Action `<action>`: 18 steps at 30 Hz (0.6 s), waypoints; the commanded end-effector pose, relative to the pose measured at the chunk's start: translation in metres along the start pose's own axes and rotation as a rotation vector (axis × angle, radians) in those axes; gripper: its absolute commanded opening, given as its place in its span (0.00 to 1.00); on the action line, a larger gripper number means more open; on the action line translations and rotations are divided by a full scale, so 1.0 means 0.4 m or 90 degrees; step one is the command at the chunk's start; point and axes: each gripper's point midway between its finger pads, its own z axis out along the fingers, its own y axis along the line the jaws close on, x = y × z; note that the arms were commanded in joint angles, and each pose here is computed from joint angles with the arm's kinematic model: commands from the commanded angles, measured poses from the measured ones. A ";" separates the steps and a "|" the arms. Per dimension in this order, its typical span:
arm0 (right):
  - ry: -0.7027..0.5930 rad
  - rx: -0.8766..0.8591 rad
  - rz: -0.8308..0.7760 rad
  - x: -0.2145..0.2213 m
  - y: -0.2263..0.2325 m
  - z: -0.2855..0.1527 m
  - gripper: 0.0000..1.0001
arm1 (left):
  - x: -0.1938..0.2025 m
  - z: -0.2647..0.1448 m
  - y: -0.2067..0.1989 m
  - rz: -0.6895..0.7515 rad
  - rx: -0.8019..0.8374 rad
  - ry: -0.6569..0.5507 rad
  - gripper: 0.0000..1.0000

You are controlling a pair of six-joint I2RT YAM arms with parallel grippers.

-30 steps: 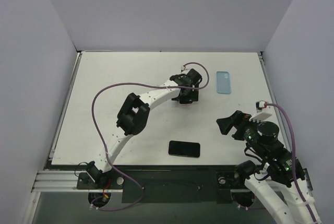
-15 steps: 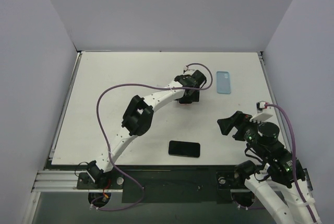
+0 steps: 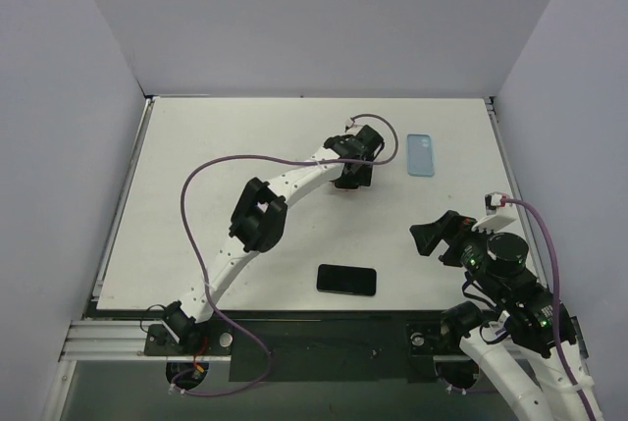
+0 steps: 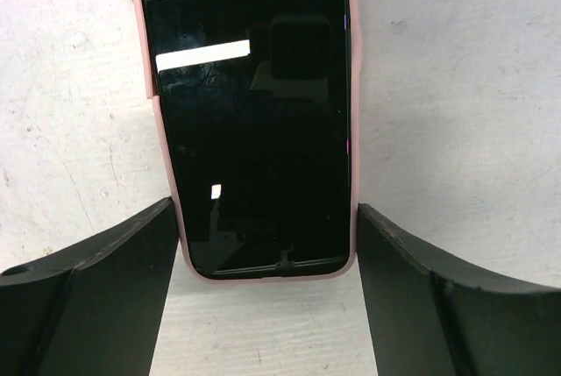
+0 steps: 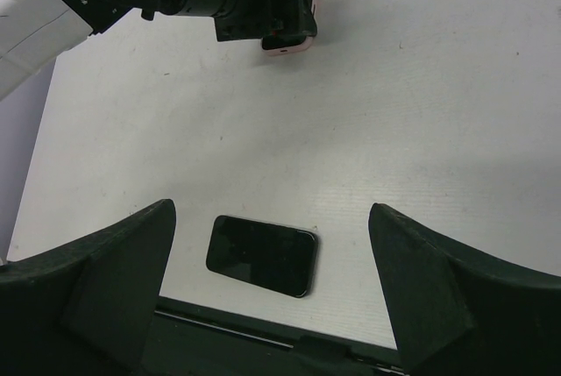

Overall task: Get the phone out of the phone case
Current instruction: Pick up the phone at the center of the board.

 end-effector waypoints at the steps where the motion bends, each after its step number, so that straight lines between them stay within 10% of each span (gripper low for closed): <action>1: -0.010 0.014 0.004 -0.017 -0.003 0.001 0.86 | 0.026 0.046 0.066 0.060 -0.042 0.022 0.48; 10: 0.001 0.020 0.002 0.001 -0.013 0.020 0.86 | 0.095 -0.108 0.157 0.140 0.004 0.029 0.41; 14: -0.001 0.014 0.000 -0.001 -0.007 0.030 0.86 | 0.134 -0.137 0.181 0.154 0.024 0.034 0.86; 18: 0.003 0.010 0.001 -0.001 -0.002 0.035 0.86 | 0.126 -0.122 0.188 0.161 0.013 0.044 0.93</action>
